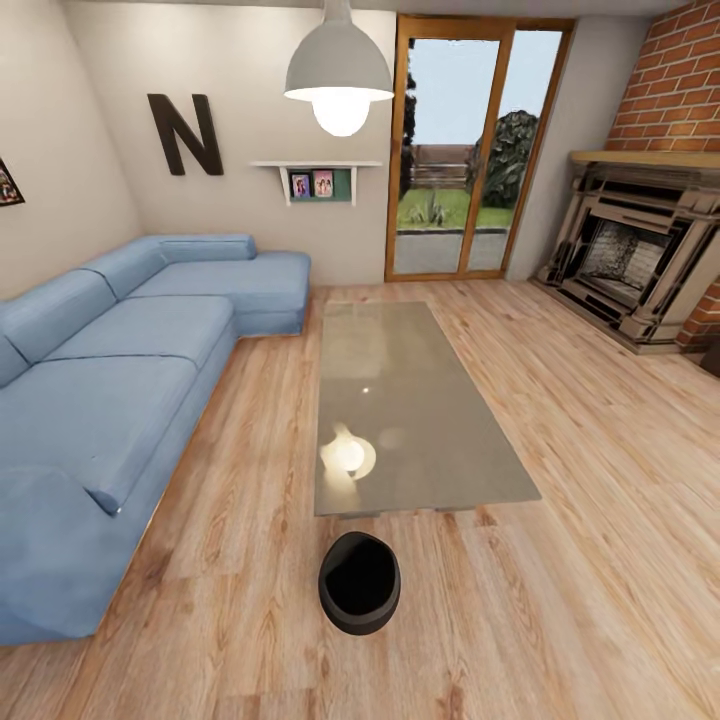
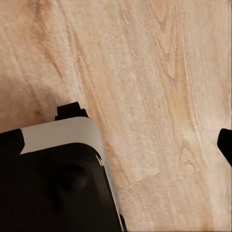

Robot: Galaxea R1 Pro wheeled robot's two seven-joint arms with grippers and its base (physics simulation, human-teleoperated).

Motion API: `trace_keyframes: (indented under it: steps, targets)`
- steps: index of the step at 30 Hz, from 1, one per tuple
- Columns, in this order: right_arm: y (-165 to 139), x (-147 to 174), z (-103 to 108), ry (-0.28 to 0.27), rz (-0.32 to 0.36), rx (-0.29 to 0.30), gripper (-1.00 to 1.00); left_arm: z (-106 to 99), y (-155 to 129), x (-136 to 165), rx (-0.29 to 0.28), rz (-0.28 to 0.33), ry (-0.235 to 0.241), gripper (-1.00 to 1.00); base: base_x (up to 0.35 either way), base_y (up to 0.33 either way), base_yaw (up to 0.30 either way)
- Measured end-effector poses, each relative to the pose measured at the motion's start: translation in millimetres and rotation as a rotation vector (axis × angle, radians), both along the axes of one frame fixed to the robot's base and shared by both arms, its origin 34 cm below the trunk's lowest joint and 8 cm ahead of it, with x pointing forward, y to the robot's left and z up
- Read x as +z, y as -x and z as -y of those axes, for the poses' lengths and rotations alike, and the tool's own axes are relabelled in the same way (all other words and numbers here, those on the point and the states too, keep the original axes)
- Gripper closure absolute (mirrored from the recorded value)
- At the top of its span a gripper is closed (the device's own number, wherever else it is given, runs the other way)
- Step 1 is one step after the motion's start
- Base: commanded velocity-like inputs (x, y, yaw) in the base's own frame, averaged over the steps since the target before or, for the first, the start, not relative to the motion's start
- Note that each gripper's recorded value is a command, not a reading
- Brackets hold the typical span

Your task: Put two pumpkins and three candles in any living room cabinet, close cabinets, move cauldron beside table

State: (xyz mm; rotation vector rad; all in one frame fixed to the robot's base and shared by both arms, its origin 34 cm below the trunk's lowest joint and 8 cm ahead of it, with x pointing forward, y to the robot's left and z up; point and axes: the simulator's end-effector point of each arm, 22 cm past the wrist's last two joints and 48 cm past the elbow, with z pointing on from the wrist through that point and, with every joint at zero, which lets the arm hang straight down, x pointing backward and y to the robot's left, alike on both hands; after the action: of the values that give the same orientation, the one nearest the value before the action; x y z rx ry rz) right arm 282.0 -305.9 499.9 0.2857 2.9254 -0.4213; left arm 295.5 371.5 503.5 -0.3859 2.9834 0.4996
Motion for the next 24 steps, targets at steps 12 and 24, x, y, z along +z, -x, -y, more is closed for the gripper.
trace_keyframes:
  steps: [12, 24]
  targets:
    - [16.7, 15.2, 25.7, 0.038, 0.001, 0.004, -1.00, 6.3, 29.8, 10.1, 0.002, -0.041, 0.012, -1.00, 0.000, 0.000, 0.000]
    - [33.3, 30.7, 44.8, 0.063, -0.021, 0.007, -1.00, 9.5, 82.4, 23.4, 0.004, -0.117, 0.017, -1.00, 0.000, 0.000, 0.000]
